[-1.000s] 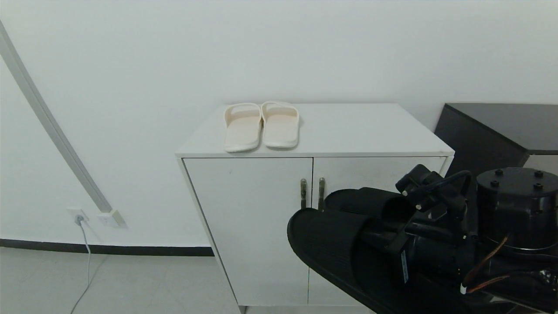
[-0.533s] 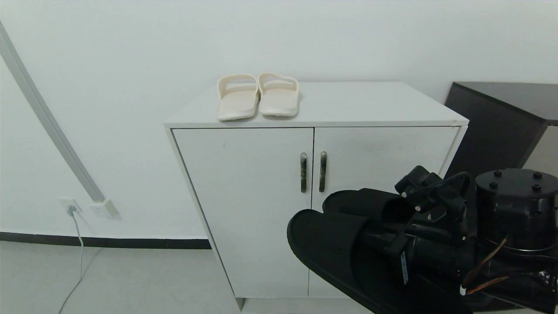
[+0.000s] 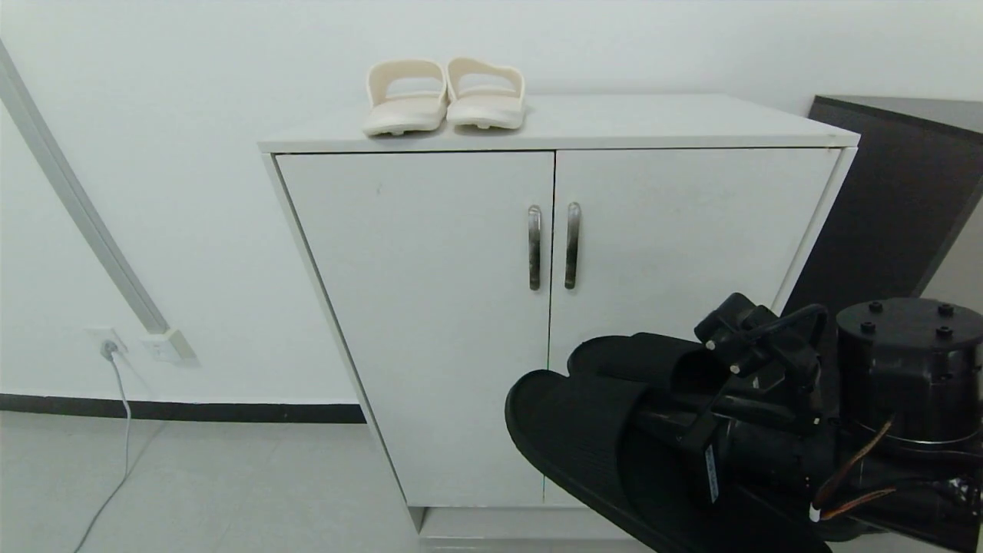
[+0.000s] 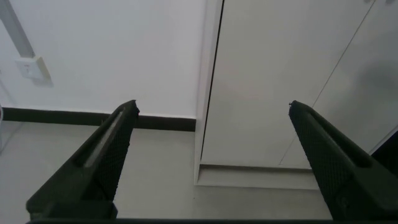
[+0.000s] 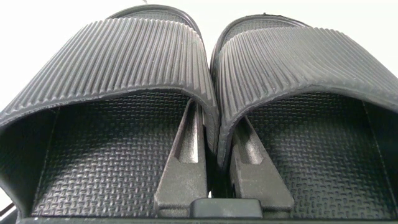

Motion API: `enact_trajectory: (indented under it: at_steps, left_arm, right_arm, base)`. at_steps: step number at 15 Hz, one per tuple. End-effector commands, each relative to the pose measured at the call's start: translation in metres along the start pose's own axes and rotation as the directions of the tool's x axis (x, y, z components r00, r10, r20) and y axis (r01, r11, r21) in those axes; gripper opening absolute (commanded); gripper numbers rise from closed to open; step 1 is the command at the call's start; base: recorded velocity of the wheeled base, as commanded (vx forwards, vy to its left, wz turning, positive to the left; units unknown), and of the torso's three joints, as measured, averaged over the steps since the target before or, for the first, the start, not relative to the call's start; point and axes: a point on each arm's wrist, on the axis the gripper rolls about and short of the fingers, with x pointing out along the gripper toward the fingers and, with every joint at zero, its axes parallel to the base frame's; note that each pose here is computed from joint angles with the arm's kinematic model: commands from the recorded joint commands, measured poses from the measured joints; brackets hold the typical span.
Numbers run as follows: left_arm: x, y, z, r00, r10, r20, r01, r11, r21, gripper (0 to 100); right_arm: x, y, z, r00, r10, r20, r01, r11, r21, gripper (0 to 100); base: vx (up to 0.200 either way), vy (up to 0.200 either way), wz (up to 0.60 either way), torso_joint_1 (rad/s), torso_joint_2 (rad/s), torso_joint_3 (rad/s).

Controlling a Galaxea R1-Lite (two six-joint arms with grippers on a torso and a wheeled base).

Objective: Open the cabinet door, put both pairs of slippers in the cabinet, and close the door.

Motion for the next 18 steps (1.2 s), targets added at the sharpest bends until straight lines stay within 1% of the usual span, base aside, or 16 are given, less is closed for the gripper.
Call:
enact_trajectory:
  at_steps: [1, 3, 5, 10, 12, 14, 15, 16, 17, 18]
  left_arm:
    - [0.000, 0.000, 0.000, 1.000, 0.000, 0.000, 0.000, 1.000, 0.000, 100]
    - [0.000, 0.000, 0.000, 1.000, -0.014, 0.001, 0.014, 1.000, 0.002, 100]
    - [0.000, 0.000, 0.000, 1.000, -0.014, -0.001, 0.014, 1.000, 0.002, 100]
    - [0.000, 0.000, 0.000, 1.000, -0.015, -0.001, 0.015, 1.000, -0.001, 100]
    - [0.001, 0.000, 0.001, 1.000, -0.017, -0.023, 0.017, 1.000, -0.001, 100]
    - [0.001, 0.000, 0.001, 1.000, -0.016, -0.016, 0.015, 1.000, -0.005, 100]
    - [0.001, -0.001, 0.007, 1.000, -0.021, -0.008, 0.021, 1.000, -0.007, 100]
    - [-0.001, -0.003, 0.037, 0.999, -0.034, 0.019, 0.034, 0.998, -0.043, 100]
    - [0.003, -0.006, 0.071, 0.998, -0.053, 0.030, 0.056, 0.991, -0.122, 100]
    - [0.013, -0.008, 0.087, 0.995, -0.100, -0.013, 0.098, 0.987, -0.129, 100]
  right_arm:
    - [0.001, 0.001, 0.000, 1.000, 0.006, -0.002, -0.006, 1.000, -0.002, 0]
    - [0.000, 0.001, -0.001, 1.000, 0.006, -0.002, -0.006, 1.000, -0.002, 0]
    - [0.000, 0.001, -0.002, 1.000, 0.007, -0.007, -0.007, 1.000, -0.002, 0]
    - [-0.001, 0.002, -0.002, 1.000, 0.010, -0.007, -0.010, 1.000, -0.003, 0]
    - [-0.005, 0.003, 0.000, 1.000, 0.012, 0.014, -0.012, 1.000, -0.004, 0]
    - [-0.007, 0.003, 0.000, 1.000, 0.012, 0.027, -0.012, 1.000, -0.007, 0]
    - [-0.008, 0.003, -0.002, 1.000, 0.012, 0.024, -0.012, 1.000, -0.016, 0]
    - [-0.008, 0.003, -0.003, 1.000, 0.013, 0.020, -0.013, 1.000, -0.027, 0]
    - [-0.008, 0.003, -0.003, 1.000, 0.013, 0.019, -0.013, 0.999, -0.030, 0]
    - [-0.008, 0.004, -0.003, 1.000, 0.015, 0.019, -0.014, 0.999, -0.032, 0]
  base:
    - [0.000, 0.000, 0.00, -0.036, 0.43, 0.413]
    - [0.000, 0.000, 0.00, -0.007, 0.32, 0.310]
    - [0.000, 0.000, 0.00, -0.002, 0.11, 0.102]
    - [0.000, 0.000, 0.00, 0.000, 0.00, 0.000]
    - [0.000, 0.000, 0.00, 0.000, 0.00, 0.000]
    - [0.000, 0.000, 0.00, 0.000, 0.00, 0.000]
    - [0.000, 0.000, 0.00, 0.000, 0.00, 0.000]
    - [0.000, 0.000, 0.00, 0.000, 0.00, 0.000]
    - [0.000, 0.000, 0.00, 0.000, 0.00, 0.000]
    - [0.000, 0.000, 0.00, 0.000, 0.00, 0.000]
